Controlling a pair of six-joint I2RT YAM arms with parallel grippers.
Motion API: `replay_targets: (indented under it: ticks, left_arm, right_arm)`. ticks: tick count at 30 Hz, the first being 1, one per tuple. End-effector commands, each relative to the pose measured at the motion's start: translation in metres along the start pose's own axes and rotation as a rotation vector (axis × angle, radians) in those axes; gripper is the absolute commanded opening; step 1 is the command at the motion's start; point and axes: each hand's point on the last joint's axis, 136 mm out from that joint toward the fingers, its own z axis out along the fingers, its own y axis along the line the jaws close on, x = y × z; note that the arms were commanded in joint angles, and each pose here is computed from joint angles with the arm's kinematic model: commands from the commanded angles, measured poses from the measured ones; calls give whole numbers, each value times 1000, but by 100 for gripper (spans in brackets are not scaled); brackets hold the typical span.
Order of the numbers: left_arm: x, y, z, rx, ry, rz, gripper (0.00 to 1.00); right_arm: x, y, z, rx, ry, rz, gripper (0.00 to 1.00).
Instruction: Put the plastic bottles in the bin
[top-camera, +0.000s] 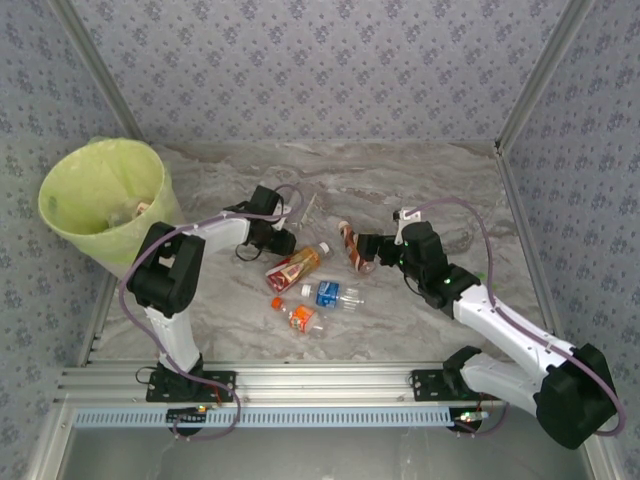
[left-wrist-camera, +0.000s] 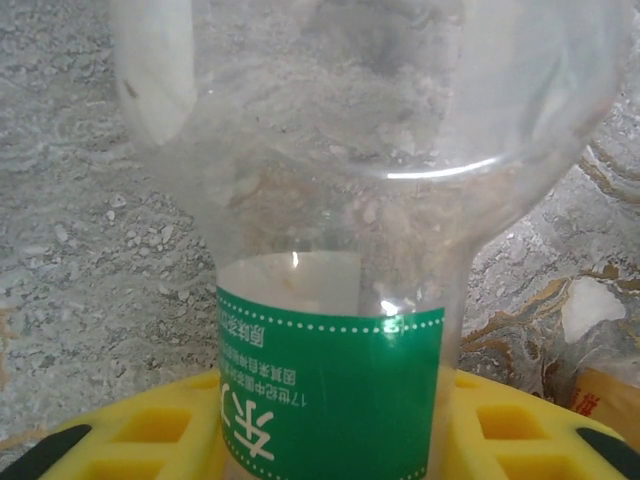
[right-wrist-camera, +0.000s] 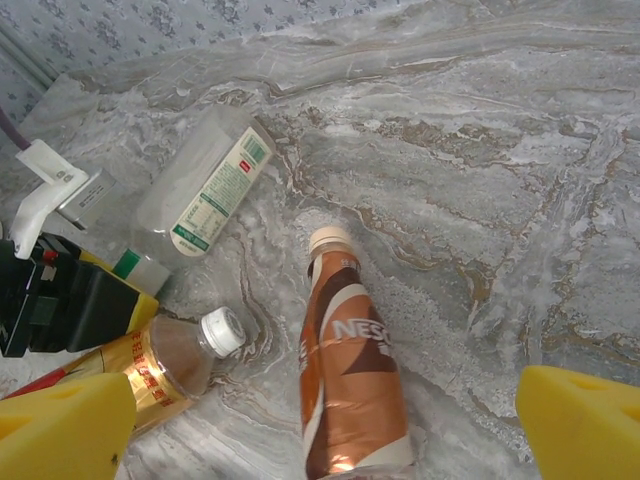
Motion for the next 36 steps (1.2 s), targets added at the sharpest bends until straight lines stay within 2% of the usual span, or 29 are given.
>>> replay_targets:
  ticks: [1, 8, 12, 15, 18, 23, 27, 36]
  left_arm:
    - [-19, -3, -21, -15, -83, 11, 34]
    - [-34, -7, -53, -16, -173, -12, 18]
    - [-41, -11, -74, -9, -221, -19, 12]
    - [-47, -13, -93, -11, -260, -29, 0]
    - [-53, -17, -119, -8, -304, -46, 0]
    - [-67, -24, -183, -4, -430, -75, 0]
    - [-72, -15, -231, -77, -525, -105, 0]
    - [-67, 7, -325, -264, -629, -170, 0]
  right_arm:
    - [-6, 7, -1, -16, -3, -13, 100]
    - [-7, 7, 0, -12, -5, -14, 100]
    - [-4, 0, 4, 28, 10, -10, 100]
    - [-1, -2, 7, 46, 26, -7, 100]
    - [0, -8, 11, 84, 44, -1, 100]
    - [2, -18, 18, 158, 68, 12, 100]
    - [4, -22, 23, 181, 80, 34, 100]
    - [-2, -25, 30, 215, 84, 62, 100]
